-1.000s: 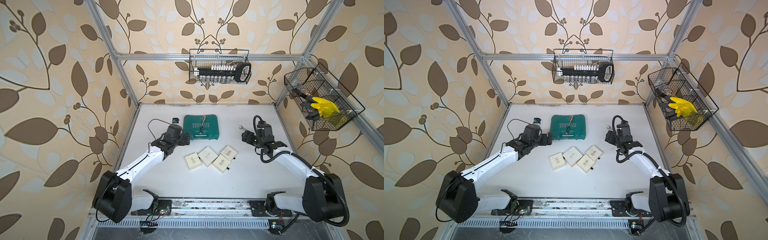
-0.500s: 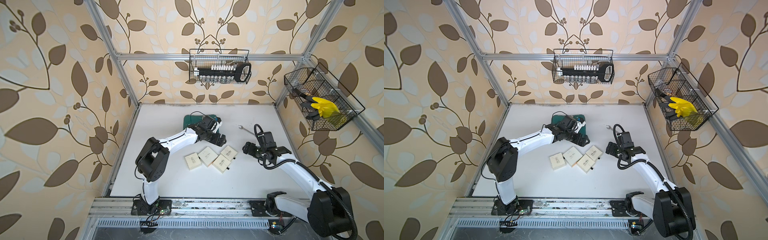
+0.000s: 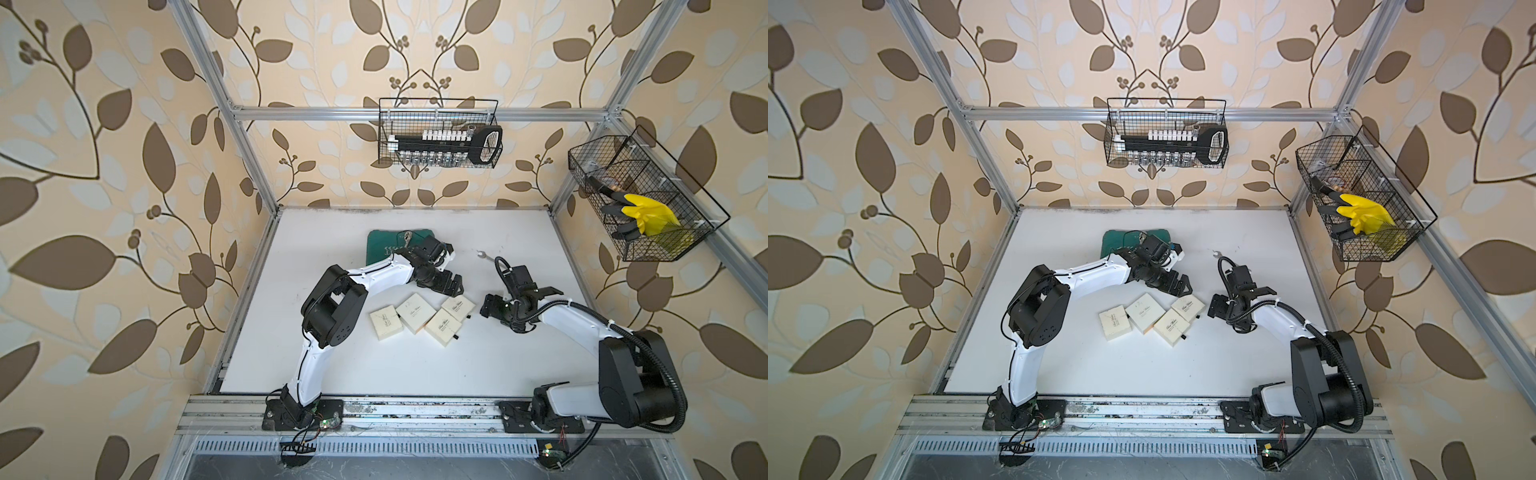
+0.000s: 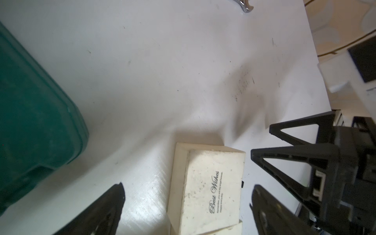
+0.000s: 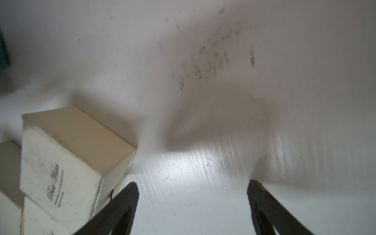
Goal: Take out the earrings from the drawer-style jewelry box
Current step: Adjust the jewelry box at the center of the board.
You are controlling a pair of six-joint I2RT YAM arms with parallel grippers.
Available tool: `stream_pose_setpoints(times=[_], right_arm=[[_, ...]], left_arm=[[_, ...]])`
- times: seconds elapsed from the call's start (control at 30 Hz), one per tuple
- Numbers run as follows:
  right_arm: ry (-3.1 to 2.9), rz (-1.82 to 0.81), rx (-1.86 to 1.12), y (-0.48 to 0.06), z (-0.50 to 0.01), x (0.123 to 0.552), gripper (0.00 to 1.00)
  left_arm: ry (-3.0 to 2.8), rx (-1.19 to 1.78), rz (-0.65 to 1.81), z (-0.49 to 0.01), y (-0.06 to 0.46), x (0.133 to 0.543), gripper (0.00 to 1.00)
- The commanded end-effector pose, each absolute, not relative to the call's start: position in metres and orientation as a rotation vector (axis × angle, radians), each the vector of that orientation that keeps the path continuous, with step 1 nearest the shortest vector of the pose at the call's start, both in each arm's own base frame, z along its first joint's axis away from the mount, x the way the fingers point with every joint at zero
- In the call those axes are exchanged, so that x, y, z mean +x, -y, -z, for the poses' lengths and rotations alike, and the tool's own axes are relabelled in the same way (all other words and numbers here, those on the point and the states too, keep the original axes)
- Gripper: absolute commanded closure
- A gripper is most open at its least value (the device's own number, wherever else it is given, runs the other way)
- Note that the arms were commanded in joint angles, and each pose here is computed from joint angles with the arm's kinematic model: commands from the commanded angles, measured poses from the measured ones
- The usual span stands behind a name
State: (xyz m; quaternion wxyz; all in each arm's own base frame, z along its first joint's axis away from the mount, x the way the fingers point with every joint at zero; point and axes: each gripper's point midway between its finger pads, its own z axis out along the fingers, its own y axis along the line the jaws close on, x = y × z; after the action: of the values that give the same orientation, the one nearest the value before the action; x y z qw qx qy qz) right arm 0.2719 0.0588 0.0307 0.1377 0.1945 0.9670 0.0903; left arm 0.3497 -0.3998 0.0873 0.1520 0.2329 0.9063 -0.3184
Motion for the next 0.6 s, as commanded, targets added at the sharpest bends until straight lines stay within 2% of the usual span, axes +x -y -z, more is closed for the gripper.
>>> stream_pose_setpoints(times=[0.0, 0.43, 0.57], right_arm=[[-2.785, -0.336, 0.533, -0.071, -0.036, 0.283, 0.14], [-2.778, -0.584, 0.453, -0.106, -0.033, 0.315, 0.14], [-2.767, -0.54, 0.443, -0.102, -0.04, 0.32, 0.15]], left_arm=[[-2.63, 0.674, 1.002, -0.085, 0.408, 0.336, 0.01], [-2.709, 0.666, 1.013, -0.069, 0.402, 0.323, 0.01], [-2.716, 0.655, 0.983, -0.067, 0.4, 0.325, 0.01]])
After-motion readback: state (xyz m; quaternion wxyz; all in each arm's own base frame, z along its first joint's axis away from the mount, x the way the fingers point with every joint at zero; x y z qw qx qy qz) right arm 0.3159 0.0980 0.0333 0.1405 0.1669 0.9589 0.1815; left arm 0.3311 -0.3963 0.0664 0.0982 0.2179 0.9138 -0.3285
